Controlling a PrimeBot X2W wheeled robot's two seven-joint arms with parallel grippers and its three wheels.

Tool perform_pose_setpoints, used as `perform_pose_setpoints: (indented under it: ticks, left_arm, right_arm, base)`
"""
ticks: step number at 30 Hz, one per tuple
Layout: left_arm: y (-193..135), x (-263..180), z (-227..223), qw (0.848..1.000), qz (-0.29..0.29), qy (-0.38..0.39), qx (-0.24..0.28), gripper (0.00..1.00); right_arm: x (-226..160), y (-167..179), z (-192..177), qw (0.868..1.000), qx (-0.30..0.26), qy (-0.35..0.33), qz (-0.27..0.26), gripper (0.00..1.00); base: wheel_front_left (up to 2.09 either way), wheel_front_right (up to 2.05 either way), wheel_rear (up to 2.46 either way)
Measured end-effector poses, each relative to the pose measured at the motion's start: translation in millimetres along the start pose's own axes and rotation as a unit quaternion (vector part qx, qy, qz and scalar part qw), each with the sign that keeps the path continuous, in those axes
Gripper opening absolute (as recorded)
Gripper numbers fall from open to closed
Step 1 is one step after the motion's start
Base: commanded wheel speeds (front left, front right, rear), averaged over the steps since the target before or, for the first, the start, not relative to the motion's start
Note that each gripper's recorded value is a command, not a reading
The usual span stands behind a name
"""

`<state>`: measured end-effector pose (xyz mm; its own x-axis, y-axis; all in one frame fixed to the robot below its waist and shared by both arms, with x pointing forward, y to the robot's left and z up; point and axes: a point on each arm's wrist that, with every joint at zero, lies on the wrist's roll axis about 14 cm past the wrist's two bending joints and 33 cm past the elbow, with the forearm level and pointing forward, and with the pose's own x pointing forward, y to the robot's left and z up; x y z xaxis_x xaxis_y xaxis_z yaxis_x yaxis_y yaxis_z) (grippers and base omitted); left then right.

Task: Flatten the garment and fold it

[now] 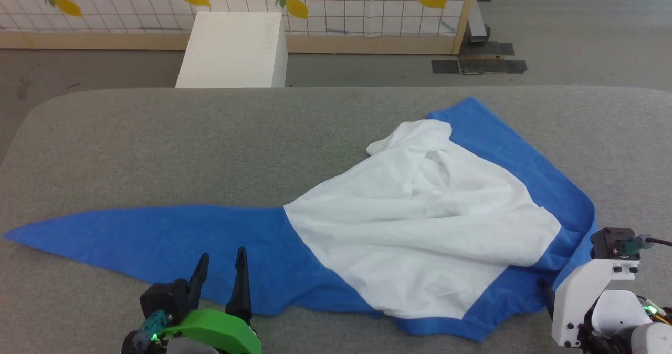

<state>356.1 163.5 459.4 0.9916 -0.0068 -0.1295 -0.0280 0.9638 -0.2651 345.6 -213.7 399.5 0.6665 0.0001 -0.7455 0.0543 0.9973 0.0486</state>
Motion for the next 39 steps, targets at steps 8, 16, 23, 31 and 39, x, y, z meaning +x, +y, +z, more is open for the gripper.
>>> perform_pose_setpoints:
  ticks: [8,16,23,31,39]
  left_arm:
    - [9,0,-3,1.000,0.014,0.015,0.002,1.00]
    - [-11,-13,-44,0.978,0.014,0.196,-0.070,1.00]
    - [-21,-32,-79,0.941,0.001,0.337,-0.034,1.00]
    - [-37,-22,-86,0.934,-0.032,0.355,-0.001,1.00]
    - [-43,-16,-87,0.937,-0.052,0.345,0.007,0.00]
  right_arm:
    - [8,-1,-3,1.000,0.003,0.005,-0.001,0.00]
    - [1,-3,11,0.999,0.029,-0.034,0.007,0.00]
    - [2,0,6,0.998,0.041,-0.033,0.017,0.00]
    - [4,-7,0,0.998,0.054,-0.031,0.012,0.00]
    - [4,-9,-4,0.998,0.059,-0.028,0.009,0.00]
  base:
    - [0.00,0.00,0.00]
    - [0.00,0.00,0.00]
    - [0.00,0.00,0.00]
    - [0.00,0.00,0.00]
    - [0.00,0.00,0.00]
